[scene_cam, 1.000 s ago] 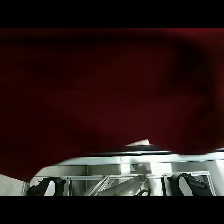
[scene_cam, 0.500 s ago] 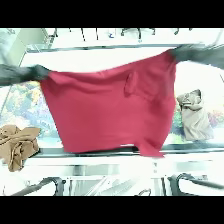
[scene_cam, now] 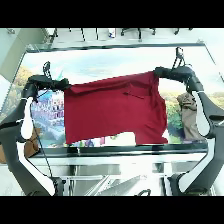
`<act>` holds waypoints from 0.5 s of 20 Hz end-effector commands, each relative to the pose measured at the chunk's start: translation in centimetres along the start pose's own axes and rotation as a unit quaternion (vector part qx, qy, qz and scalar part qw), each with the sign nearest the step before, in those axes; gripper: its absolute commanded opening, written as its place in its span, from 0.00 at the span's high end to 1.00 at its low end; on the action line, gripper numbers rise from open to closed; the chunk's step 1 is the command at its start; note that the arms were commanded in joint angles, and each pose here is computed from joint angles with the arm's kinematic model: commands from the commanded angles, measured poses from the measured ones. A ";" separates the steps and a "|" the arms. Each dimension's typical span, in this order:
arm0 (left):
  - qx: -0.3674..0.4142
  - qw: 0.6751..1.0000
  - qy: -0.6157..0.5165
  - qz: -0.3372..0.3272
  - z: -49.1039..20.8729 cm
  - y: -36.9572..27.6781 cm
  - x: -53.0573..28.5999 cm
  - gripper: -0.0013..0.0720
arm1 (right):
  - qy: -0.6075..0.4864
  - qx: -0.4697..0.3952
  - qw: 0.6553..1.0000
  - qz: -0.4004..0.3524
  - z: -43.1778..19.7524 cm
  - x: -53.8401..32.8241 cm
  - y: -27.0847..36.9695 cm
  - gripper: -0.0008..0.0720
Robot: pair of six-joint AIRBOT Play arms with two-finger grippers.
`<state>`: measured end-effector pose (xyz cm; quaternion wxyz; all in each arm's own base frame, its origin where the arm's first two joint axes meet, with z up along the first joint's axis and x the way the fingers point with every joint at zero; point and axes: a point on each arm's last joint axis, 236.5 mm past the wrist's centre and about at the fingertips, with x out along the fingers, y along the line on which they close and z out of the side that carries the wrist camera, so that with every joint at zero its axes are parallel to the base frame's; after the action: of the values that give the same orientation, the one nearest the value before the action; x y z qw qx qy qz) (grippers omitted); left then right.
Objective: Fold the shirts.
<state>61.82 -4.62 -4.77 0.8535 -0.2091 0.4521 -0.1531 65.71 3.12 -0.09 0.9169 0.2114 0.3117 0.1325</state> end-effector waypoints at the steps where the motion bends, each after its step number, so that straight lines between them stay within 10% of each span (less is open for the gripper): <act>1: -0.003 0.999 -0.036 -0.012 4.0 -1.4 0.3 0.95 | -0.020 -0.008 1.000 -0.004 2.8 0.5 -0.6 0.97; 10: 0.103 0.990 0.039 0.085 -0.8 -1.1 -0.3 0.95 | 0.194 -0.114 0.969 -0.104 -5.8 -2.7 -4.6 0.97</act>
<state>62.29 -5.90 -2.71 0.8696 -0.1259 0.4551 -0.1444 63.02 1.60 -2.07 0.8911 0.0962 0.4215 0.1380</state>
